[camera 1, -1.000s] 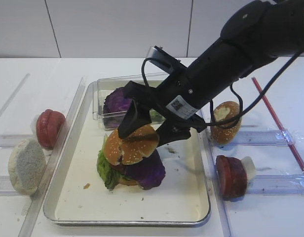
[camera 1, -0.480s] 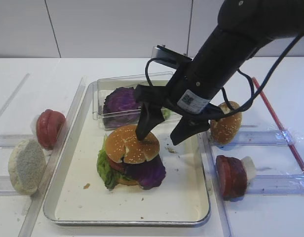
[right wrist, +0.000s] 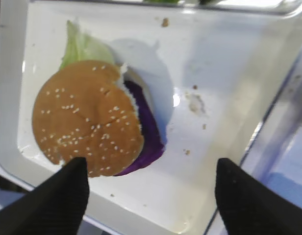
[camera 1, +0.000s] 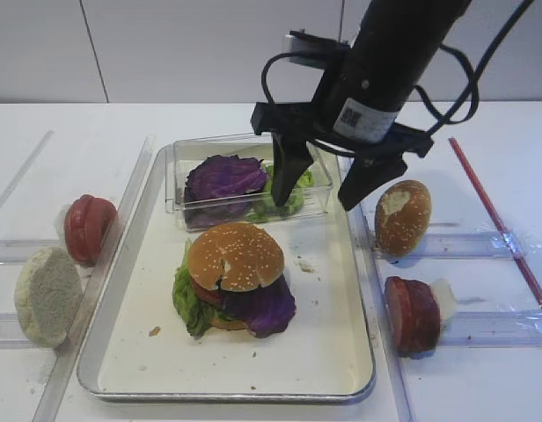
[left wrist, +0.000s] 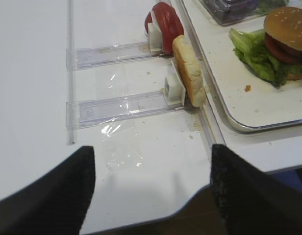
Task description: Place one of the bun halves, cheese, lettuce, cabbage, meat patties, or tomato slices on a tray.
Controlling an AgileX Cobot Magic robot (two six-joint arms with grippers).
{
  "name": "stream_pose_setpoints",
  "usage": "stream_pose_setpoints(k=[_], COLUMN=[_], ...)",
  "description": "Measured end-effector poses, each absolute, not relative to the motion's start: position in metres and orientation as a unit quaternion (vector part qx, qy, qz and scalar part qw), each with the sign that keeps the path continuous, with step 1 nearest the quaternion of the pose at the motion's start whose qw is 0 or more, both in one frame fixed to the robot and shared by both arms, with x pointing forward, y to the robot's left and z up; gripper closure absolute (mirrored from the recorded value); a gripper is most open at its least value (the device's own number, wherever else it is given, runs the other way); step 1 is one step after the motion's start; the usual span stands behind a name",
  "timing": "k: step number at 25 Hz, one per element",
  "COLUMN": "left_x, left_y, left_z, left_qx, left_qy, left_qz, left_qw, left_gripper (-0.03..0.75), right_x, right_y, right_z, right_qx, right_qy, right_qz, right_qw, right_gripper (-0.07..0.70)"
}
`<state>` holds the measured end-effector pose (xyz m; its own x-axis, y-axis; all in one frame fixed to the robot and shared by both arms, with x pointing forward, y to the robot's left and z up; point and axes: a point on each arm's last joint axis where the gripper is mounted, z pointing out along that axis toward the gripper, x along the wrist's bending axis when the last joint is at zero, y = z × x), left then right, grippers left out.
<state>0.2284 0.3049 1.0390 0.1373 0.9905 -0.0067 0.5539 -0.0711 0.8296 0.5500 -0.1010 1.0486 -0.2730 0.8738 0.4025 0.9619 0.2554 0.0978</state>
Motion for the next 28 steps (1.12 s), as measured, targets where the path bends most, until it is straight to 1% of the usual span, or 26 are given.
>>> stream_pose_setpoints(k=[4,6,8,15,19,22,28], left_x=[0.228,0.228,0.228,0.228,0.228,0.228,0.228], left_y=[0.305,0.305,0.305,0.305,0.305,0.305,0.305], left_z=[1.039,1.039,1.039,1.039,1.039,1.039,1.039], left_qx=[0.665,0.665,0.665,0.665,0.665,0.665,0.665], left_qy=[0.581,0.581,0.581,0.581,0.581,0.581,0.581], left_qz=[0.306,0.306,0.306,0.306,0.306,0.306,0.306], left_qw=[0.356,0.356,0.356,0.356,0.356,0.356,0.356], left_gripper=[0.244,0.244,0.244,0.244,0.244,0.244,0.244], right_x=[0.562,0.566,0.568,0.571,0.571,0.577,0.579], right_y=[-0.111,-0.115,-0.118,-0.128,-0.14,-0.164,-0.241], right_z=[1.068,1.072,1.077,1.08,1.091,1.098,1.113], right_qx=[-0.612,-0.617,-0.624,-0.628,-0.629,-0.651,-0.706], right_qy=[-0.775,-0.773,-0.768,-0.767,-0.763,-0.743,-0.688], right_qz=[-0.149,-0.143,-0.14,-0.119,-0.122,-0.127,-0.13], right_qw=[0.053,0.022,0.003,-0.052,-0.079,-0.09,-0.11], right_gripper=[0.088,0.088,0.088,0.088,0.088,0.088,0.092])
